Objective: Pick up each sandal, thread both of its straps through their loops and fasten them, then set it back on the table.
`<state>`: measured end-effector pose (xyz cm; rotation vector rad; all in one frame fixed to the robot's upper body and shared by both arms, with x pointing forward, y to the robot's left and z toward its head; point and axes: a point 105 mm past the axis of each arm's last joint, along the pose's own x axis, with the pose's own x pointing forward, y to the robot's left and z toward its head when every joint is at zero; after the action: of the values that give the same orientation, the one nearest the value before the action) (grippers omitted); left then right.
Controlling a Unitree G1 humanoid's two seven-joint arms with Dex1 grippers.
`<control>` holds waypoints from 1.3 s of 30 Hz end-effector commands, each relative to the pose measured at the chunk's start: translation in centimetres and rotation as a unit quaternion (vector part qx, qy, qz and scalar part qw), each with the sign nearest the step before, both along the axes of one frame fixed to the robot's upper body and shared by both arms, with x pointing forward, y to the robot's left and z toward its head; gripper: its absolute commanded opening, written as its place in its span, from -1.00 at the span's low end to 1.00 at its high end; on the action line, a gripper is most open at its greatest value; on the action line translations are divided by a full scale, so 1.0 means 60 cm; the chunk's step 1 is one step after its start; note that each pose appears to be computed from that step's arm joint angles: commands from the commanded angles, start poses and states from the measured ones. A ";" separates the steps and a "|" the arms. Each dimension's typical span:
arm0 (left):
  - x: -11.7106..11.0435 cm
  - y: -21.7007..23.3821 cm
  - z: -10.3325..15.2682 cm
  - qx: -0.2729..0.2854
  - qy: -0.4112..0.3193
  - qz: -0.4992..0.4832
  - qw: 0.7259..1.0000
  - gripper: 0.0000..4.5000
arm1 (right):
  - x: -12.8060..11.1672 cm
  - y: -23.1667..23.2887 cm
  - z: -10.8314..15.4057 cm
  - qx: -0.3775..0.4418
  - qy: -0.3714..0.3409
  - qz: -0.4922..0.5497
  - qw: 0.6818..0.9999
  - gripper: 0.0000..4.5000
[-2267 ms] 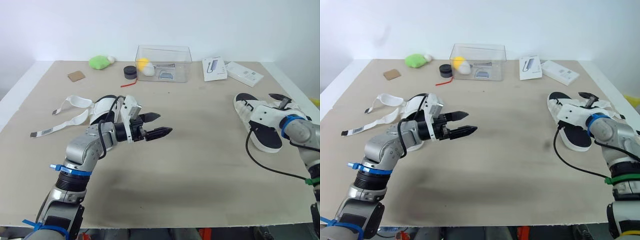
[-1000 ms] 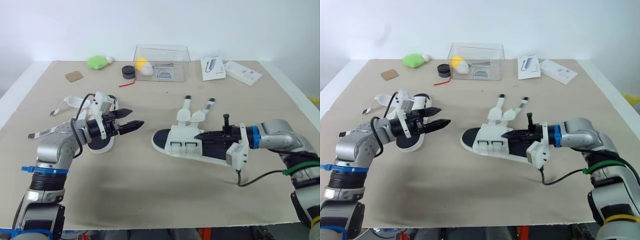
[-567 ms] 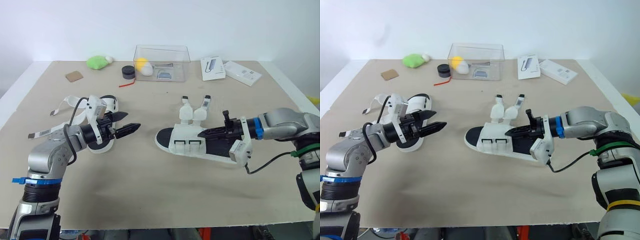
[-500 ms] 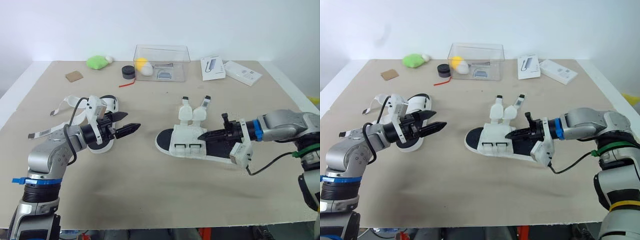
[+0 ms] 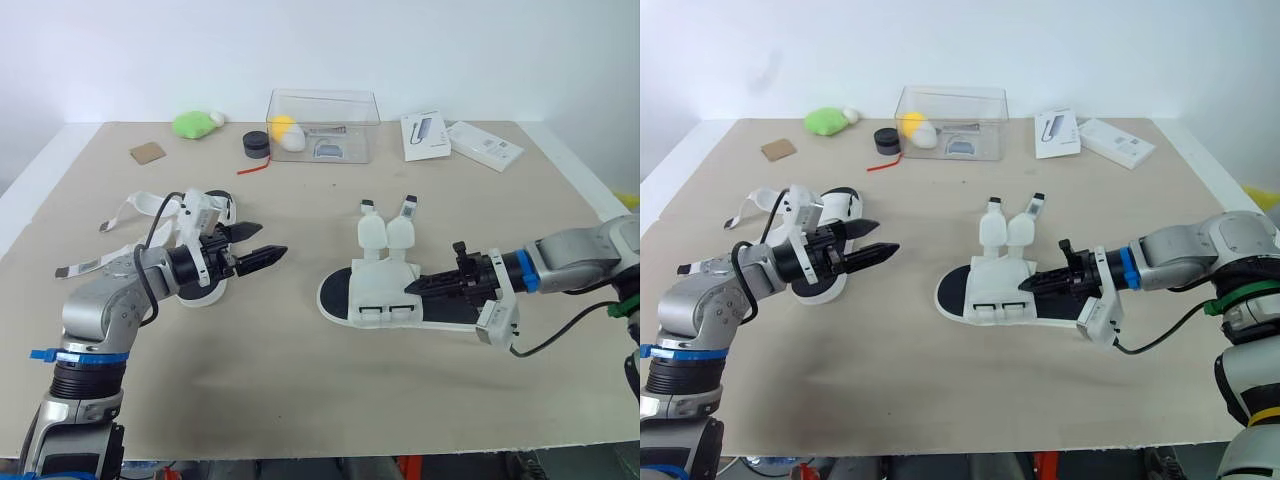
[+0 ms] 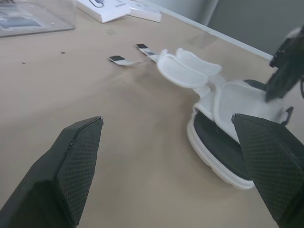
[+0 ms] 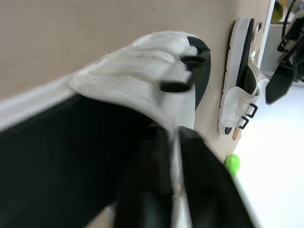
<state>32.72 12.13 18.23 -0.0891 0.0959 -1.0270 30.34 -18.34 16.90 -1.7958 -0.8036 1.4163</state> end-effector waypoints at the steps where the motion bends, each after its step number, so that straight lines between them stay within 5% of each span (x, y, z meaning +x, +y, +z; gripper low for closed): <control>1: -0.008 -0.016 0.021 0.001 -0.025 -0.026 0.999 1.00 | 0.010 -0.014 0.026 0.006 -0.023 -0.020 1.000 0.05; 6: -0.023 -0.060 0.027 0.007 -0.039 -0.082 0.996 1.00 | 0.044 -0.061 0.042 0.029 -0.042 -0.121 0.991 0.97; 8: -0.028 -0.076 0.019 0.014 -0.042 -0.095 0.994 1.00 | 0.059 -0.075 0.049 0.081 -0.029 -0.176 0.981 0.97; 11: -0.031 -0.094 -0.004 0.033 -0.038 -0.106 0.993 0.40 | 0.098 -0.109 0.057 0.171 0.016 -0.305 0.937 1.00; 15: -0.033 -0.116 -0.031 0.044 -0.032 -0.111 0.992 -0.30 | 0.137 -0.155 0.057 0.347 0.272 -0.446 0.778 1.00; 18: -0.030 -0.136 -0.055 0.056 -0.029 -0.109 0.992 -0.96 | 0.137 -0.142 0.053 0.462 0.494 -0.446 0.586 1.00; 23: -0.024 -0.150 -0.088 0.077 -0.028 -0.100 0.992 -0.96 | 0.155 -0.108 0.066 0.530 0.661 -0.417 0.328 1.00; 26: -0.023 -0.156 -0.096 0.076 -0.027 -0.099 0.992 -0.96 | 0.160 -0.093 0.053 0.536 0.697 -0.426 0.210 1.00; 29: -0.021 -0.158 -0.105 0.085 -0.029 -0.096 0.991 -0.96 | 0.170 -0.087 0.034 0.551 0.691 -0.450 0.124 1.00; 32: -0.019 -0.155 -0.113 0.094 -0.030 -0.092 0.991 -0.96 | 0.183 -0.078 0.030 0.569 0.689 -0.444 0.070 1.00; 39: -0.016 -0.155 -0.117 0.099 -0.032 -0.092 0.990 -0.96 | 0.212 -0.027 0.017 0.570 0.700 -0.430 0.007 1.00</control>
<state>31.65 2.66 11.44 0.1186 0.1459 -1.2053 42.41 -19.17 16.29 0.9157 0.5515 0.3422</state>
